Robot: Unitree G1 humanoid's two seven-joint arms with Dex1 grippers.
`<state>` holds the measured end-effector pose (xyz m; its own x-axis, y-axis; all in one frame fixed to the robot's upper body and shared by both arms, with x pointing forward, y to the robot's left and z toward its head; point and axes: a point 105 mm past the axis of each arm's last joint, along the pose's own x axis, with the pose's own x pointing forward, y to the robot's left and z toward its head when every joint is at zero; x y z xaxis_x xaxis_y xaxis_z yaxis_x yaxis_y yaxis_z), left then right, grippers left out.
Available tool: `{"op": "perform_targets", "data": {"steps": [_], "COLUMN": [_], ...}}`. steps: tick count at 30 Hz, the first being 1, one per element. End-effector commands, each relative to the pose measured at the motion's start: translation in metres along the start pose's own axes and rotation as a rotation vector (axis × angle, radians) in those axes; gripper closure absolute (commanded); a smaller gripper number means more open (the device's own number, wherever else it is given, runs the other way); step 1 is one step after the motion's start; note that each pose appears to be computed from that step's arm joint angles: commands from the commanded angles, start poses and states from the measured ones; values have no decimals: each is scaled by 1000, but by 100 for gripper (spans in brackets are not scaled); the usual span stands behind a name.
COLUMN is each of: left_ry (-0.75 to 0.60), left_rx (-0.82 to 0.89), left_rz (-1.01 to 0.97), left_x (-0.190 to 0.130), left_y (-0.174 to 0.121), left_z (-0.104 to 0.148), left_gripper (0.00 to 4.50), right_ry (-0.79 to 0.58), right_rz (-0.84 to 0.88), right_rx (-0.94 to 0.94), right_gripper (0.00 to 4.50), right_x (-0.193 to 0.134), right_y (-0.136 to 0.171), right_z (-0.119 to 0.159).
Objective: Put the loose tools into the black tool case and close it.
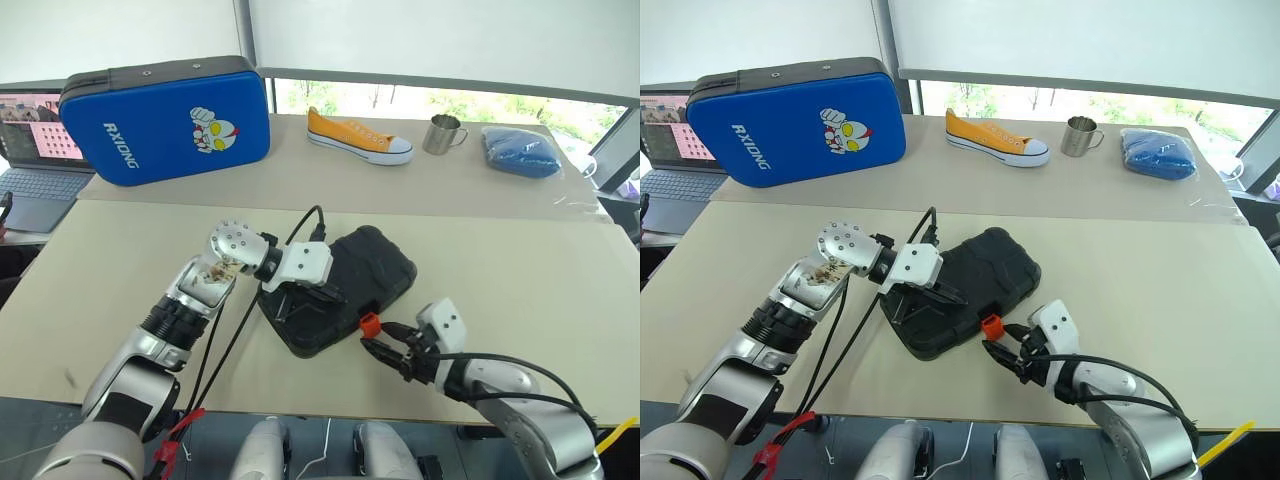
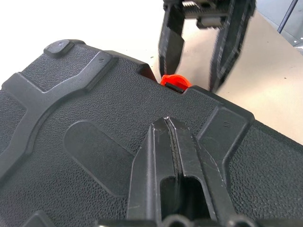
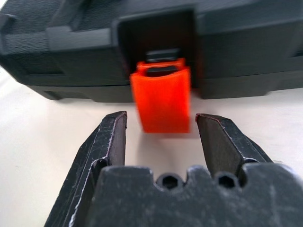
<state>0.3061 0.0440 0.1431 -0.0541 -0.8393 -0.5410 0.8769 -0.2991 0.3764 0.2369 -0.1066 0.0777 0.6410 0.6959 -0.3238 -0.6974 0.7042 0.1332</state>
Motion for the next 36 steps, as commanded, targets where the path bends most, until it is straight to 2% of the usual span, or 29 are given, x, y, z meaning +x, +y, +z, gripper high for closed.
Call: {"op": "perform_targets", "data": {"steps": [1,2,6,7,9,21,28,29,32,36], "left_ry": [47,49,51,51,50,45,44,45,49,53], "left_rx": [-21,-21,-23,-24,-25,-26,-21,-21,-22,-25], "left_rz": [-44,-45,-45,-45,-44,-43,-48,-48,-45,-40], "left_x": [7,7,7,7,7,9,10,10,8,8], "left_y": [-8,-9,-10,-10,-9,-10,-10,-10,-11,-11], "left_z": [-12,-13,-14,-14,-14,-15,-14,-14,-16,-17], "left_gripper": [450,450,450,450,450,450,450,450,450,450], "right_ry": [-35,-38,-49,-50,-54,-134,-103,-95,-94,-67], "right_rz": [4,1,9,15,28,38,19,14,24,49], "right_rx": [-33,-41,-98,-106,-125,-215,-219,-228,-234,-261], "right_gripper": [176,176,266,315,331,331,331,281,186,186], "right_x": [3,3,2,1,-2,-14,-2,-2,-10,-27], "right_y": [3,3,4,5,7,13,5,4,6,8], "right_z": [10,11,16,16,18,39,32,31,32,30]}}
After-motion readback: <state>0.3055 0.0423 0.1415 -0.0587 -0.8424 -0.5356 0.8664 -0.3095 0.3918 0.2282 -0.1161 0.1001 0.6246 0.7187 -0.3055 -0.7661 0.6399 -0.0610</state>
